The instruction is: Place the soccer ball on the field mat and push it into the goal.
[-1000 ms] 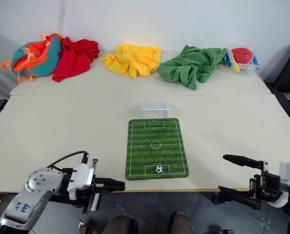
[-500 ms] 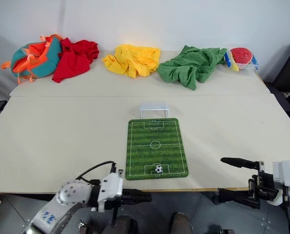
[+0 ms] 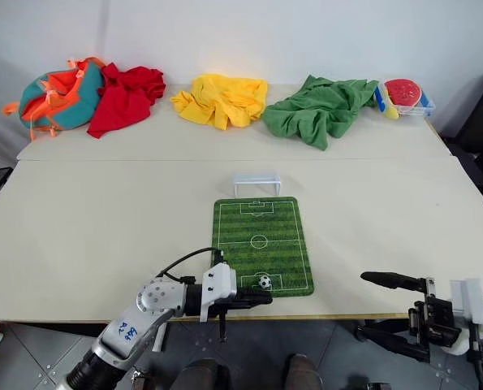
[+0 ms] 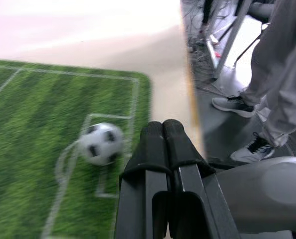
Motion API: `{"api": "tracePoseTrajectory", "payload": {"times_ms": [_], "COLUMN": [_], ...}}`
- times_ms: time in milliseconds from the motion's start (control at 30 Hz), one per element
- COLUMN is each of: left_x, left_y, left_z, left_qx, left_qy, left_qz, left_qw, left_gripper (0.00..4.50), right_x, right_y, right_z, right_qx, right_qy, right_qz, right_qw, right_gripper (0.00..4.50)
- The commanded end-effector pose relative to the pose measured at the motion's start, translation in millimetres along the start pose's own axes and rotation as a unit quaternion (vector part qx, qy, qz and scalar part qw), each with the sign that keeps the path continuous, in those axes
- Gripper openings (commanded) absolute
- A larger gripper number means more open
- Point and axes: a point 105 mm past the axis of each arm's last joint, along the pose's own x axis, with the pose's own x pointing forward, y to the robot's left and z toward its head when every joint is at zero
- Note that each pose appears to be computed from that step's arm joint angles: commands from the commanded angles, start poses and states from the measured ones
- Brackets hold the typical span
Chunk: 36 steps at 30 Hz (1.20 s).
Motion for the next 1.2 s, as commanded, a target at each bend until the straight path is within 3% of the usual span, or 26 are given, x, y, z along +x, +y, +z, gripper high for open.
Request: {"api": "tracePoseTrajectory", "payload": {"times_ms": [33, 233, 333, 433, 667, 733, 867, 1000, 1200], "left_x": [5.3, 15.8, 16.6, 6.7, -63.3, -105.6, -159.8, -213.8, -269.8], "left_y": [6.7, 37.0, 76.1, 86.1, 90.2, 97.0, 108.4, 101.9, 62.9], "left_z": [5.0, 4.2, 15.0, 29.2, 59.1, 65.4, 77.2, 49.1, -10.7], "left_qx": [0.011, 0.032, 0.059, 0.085, 0.102, 0.126, 0.134, 0.092, 0.03], "left_qy": [-0.015, -0.015, -0.036, -0.068, -0.149, -0.123, -0.076, 0.013, 0.108], "left_qz": [0.009, 0.06, 0.135, 0.149, 0.18, 0.205, 0.251, 0.294, 0.367], "left_qw": [1.0, 0.998, 0.988, 0.983, 0.967, 0.963, 0.955, 0.951, 0.923], "left_gripper": [0.02, 0.02, 0.02, 0.02, 0.02, 0.02, 0.02, 0.02, 0.02], "right_x": [-6.2, -3.3, -6.6, -4.0, 0.7, 2.3, 3.9, 6.7, 12.3], "right_y": [4.2, 3.8, -19.4, -25.2, -24.0, -26.9, -34.8, -46.8, -70.6], "right_z": [5.1, 3.6, 6.3, 6.2, 2.1, 0.9, -0.3, 0.9, 7.9], "right_qx": [-0.024, -0.033, -0.069, -0.083, -0.078, -0.075, -0.077, -0.088, -0.111], "right_qy": [-0.006, -0.027, -0.062, -0.073, -0.076, -0.081, -0.086, -0.092, -0.104], "right_qz": [-0.009, -0.06, -0.19, -0.232, -0.24, -0.236, -0.223, -0.192, -0.161], "right_qw": [1.0, 0.997, 0.977, 0.967, 0.965, 0.965, 0.968, 0.973, 0.975], "right_gripper": [4.5, 4.5, 4.5, 4.5, 4.5, 4.5, 4.5, 4.5, 4.5]}}
